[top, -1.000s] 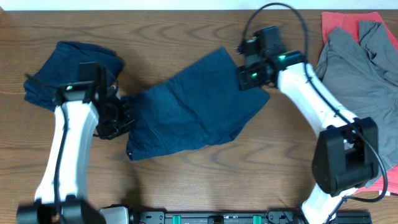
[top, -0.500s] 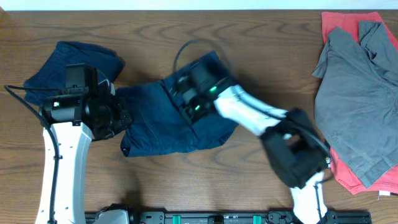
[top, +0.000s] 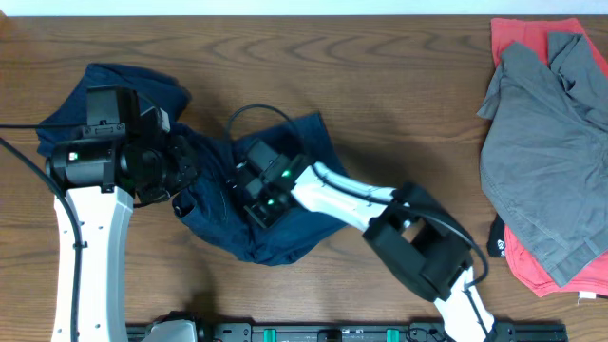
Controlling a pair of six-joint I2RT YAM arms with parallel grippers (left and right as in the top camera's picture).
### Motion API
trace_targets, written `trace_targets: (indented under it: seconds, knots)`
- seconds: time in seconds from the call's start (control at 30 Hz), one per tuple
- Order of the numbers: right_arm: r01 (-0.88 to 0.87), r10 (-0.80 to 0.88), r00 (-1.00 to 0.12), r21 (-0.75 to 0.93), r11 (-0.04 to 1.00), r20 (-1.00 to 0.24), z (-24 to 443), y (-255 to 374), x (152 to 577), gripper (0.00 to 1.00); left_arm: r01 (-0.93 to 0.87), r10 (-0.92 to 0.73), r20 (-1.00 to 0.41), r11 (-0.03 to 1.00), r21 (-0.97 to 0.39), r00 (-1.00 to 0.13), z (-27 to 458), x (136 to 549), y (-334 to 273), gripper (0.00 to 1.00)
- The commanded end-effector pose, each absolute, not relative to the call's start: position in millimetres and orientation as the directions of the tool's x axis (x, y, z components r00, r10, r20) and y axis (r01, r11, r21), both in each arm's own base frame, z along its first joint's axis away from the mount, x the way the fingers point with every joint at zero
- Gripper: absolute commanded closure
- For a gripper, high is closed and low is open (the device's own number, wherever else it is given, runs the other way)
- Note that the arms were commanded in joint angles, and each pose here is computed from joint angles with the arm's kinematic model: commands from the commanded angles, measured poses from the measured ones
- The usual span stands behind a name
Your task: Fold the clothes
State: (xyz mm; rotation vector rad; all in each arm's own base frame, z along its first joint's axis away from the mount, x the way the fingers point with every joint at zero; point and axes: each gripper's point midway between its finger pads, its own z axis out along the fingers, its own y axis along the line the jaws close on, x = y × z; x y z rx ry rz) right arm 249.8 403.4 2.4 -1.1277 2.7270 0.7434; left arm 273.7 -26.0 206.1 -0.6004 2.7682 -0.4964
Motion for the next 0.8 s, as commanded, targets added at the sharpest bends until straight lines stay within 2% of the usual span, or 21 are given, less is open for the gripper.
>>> trace_targets:
  seconds: [0.0,0.17,0.37,0.5,0.77]
  knots:
    - [-0.596,-0.493,-0.792,0.282,0.752,-0.360,55,361,311,0.99,-0.350,-0.441,-0.171,0.850,-0.393,-0.881,208,278,-28,0.94]
    - [-0.428,-0.359,-0.856,0.121,0.896,-0.372,100,261,358,0.99,-0.359,-0.445,-0.150,0.845,-0.396,-0.883,203,280,-30,0.94]
    - [-0.355,-0.339,-0.915,0.040,0.934,-0.220,83,176,363,0.99,-0.383,-0.481,-0.142,0.817,-0.432,-0.865,206,286,-34,0.94]
    - [-0.374,-0.361,-0.924,0.109,0.921,-0.122,60,168,348,0.99,-0.378,-0.484,-0.142,0.808,-0.451,-0.864,208,288,-36,0.94]
    - [-0.400,-0.393,-0.917,0.159,0.903,-0.074,22,179,322,0.99,-0.411,-0.523,-0.137,0.783,-0.466,-0.841,210,293,-36,0.94]
